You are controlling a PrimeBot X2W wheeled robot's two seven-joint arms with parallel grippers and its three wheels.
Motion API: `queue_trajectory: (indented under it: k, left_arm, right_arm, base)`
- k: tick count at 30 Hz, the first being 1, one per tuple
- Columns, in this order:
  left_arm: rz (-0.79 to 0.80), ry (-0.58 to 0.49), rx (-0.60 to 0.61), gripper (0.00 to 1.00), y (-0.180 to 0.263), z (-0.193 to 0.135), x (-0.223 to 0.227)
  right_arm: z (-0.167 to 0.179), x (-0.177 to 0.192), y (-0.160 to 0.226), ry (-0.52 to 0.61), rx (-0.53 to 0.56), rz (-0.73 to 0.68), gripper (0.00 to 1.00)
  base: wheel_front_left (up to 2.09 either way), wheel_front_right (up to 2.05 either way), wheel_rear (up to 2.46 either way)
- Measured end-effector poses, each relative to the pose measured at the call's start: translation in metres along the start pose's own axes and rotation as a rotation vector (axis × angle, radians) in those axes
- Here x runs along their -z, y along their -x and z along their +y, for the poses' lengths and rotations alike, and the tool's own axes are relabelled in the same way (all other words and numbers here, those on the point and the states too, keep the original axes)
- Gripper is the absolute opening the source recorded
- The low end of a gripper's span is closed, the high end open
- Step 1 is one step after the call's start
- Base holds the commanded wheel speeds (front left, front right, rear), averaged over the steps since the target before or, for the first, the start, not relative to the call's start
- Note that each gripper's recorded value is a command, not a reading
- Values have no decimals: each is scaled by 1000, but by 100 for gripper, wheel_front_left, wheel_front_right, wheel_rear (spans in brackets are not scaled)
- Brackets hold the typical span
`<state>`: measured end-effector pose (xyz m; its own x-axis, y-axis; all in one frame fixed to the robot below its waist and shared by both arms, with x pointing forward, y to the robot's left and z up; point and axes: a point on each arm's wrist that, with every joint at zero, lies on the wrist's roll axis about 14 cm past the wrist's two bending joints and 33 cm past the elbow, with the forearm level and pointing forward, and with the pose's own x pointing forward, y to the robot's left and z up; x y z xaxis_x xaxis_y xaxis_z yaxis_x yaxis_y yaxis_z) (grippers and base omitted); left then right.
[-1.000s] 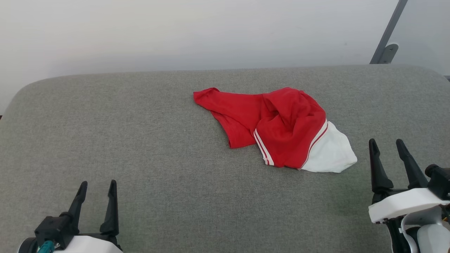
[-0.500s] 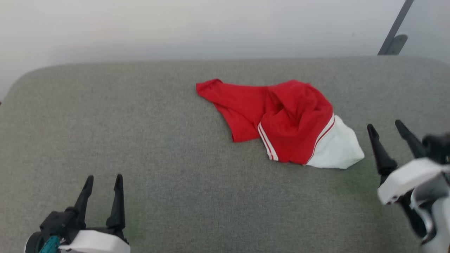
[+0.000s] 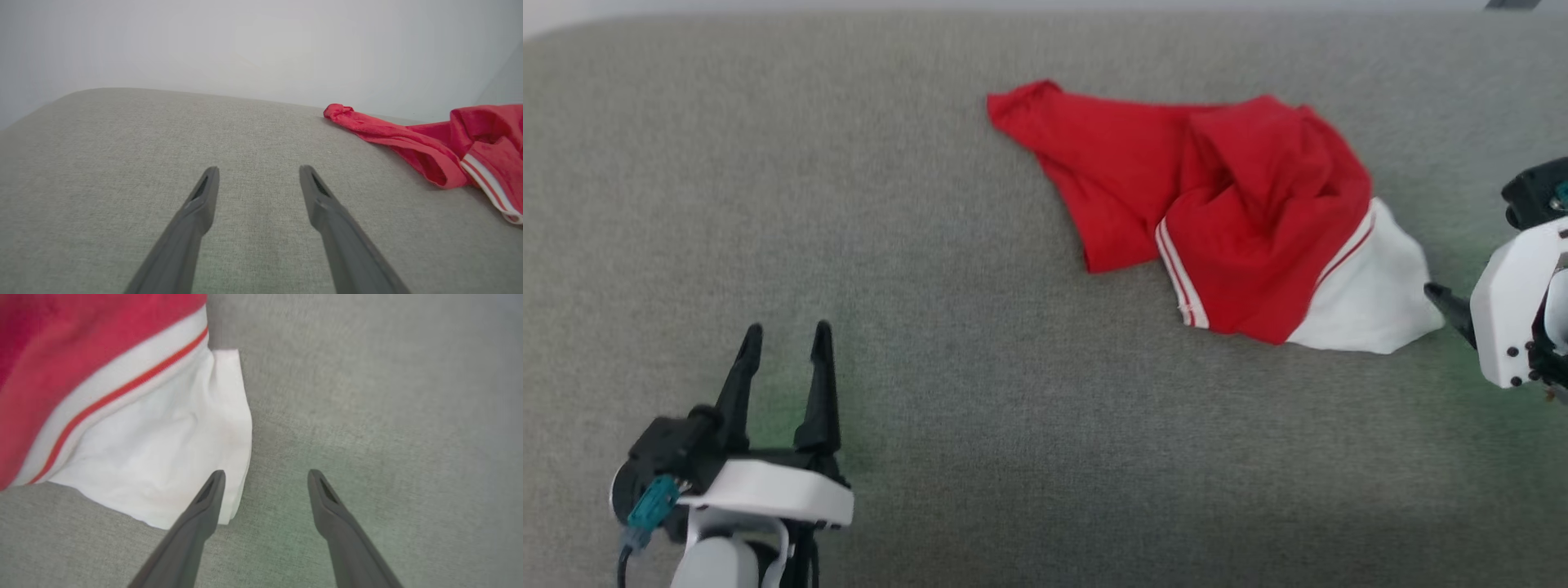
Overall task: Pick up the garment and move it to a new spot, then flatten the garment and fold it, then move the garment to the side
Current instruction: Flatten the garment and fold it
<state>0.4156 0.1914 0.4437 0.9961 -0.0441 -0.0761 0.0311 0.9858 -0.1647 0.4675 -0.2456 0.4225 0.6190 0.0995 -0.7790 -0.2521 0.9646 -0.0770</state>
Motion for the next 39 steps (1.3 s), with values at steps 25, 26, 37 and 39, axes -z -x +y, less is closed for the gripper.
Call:
queue_trajectory:
  k: [25,26,37,39]
  left_arm:
    - [60,2,64,100,-37,-14,29]
    - [59,2,69,100,-38,-15,28]
    - [78,-1,107,100,-42,-23,36]
    - [83,-8,113,100,-43,-23,38]
  right_arm:
    - [-69,21,-25,-241,71,46,0]
    - [-82,24,-21,-261,105,39,0]
    - [-174,74,21,-438,386,3,0]
    - [-191,77,30,-447,455,-38,0]
  base:
    - [0,0,0]
    - [0,0,0]
    - [0,0,0]
    - [0,0,0]
